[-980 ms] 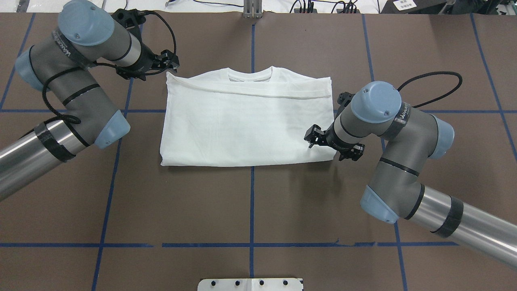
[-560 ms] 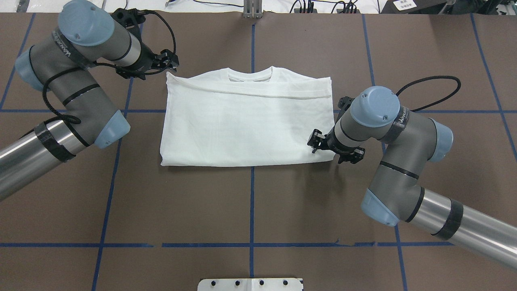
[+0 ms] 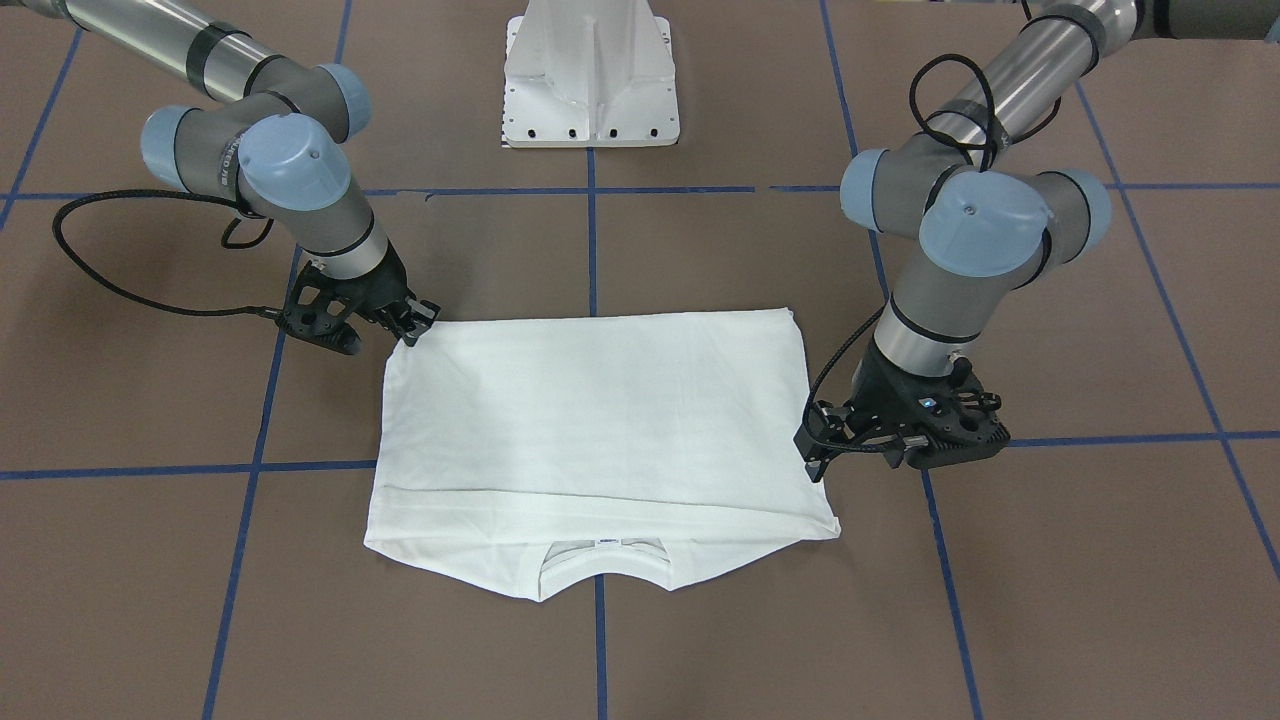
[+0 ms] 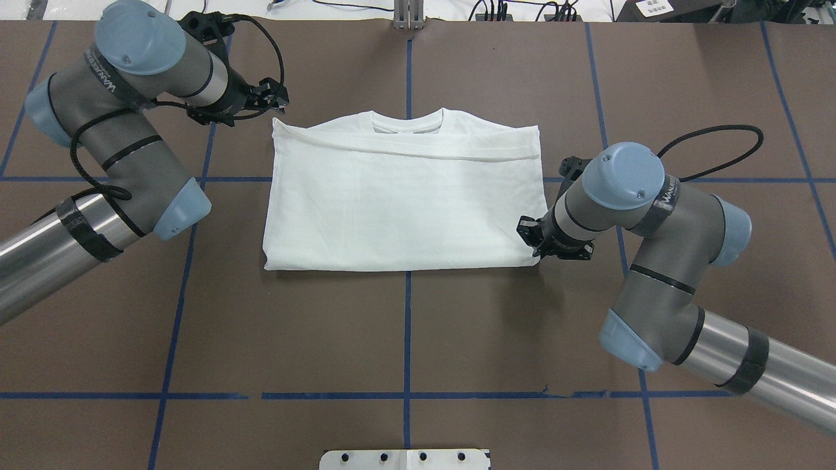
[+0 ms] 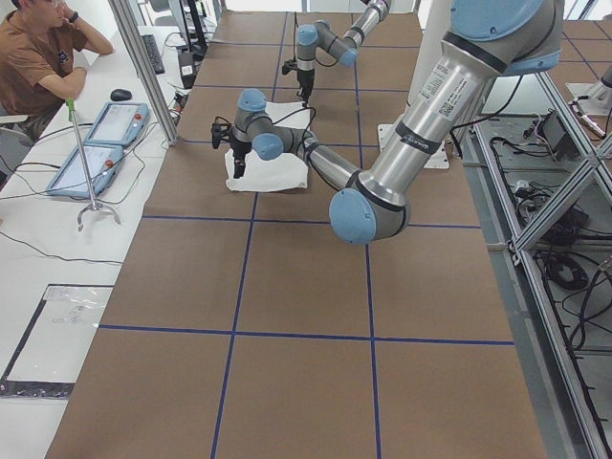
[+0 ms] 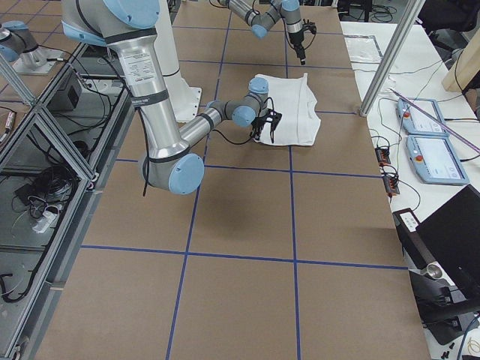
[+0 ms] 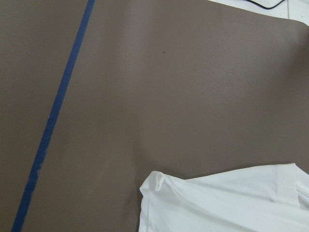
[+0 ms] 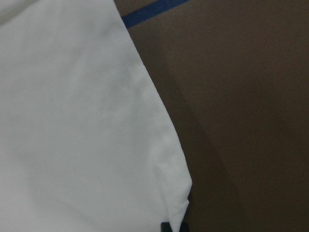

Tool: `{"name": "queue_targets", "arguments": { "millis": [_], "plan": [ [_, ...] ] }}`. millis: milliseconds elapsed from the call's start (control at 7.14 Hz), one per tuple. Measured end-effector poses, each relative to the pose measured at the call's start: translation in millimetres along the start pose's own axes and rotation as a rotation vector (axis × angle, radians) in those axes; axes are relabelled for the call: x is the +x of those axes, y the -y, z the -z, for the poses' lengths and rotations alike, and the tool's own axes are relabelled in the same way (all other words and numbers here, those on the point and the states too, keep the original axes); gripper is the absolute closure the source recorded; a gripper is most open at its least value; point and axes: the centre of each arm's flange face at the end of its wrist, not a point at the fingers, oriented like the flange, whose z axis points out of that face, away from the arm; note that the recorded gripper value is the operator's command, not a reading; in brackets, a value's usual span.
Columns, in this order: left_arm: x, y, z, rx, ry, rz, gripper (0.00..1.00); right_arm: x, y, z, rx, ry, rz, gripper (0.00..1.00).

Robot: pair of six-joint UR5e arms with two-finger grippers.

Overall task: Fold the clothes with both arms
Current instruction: 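Drag the grasped corner with the right gripper toward the robot, rotating the shirt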

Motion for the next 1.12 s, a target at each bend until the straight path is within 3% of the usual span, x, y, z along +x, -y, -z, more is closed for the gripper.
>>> {"name": "queue_targets", "arguments": {
  "millis": [560, 840, 1120],
  "plan": [
    [7.8, -7.4, -1.9, 0.019, 0.003, -0.009, 0.0, 101.0, -37.2, 55.4, -0.015, -0.002, 0.012, 1.0],
    [15.8, -24.4, -10.7, 0.033, 0.013, -0.028, 0.0, 124.9, -100.5, 64.8, -0.133, -0.024, 0.076, 1.0],
    [20.1, -35.4, -16.3, 0.032, 0.016, -0.04, 0.0, 129.8, -187.4, 64.5, -0.294, -0.056, 0.133, 1.0]
  ]
}}
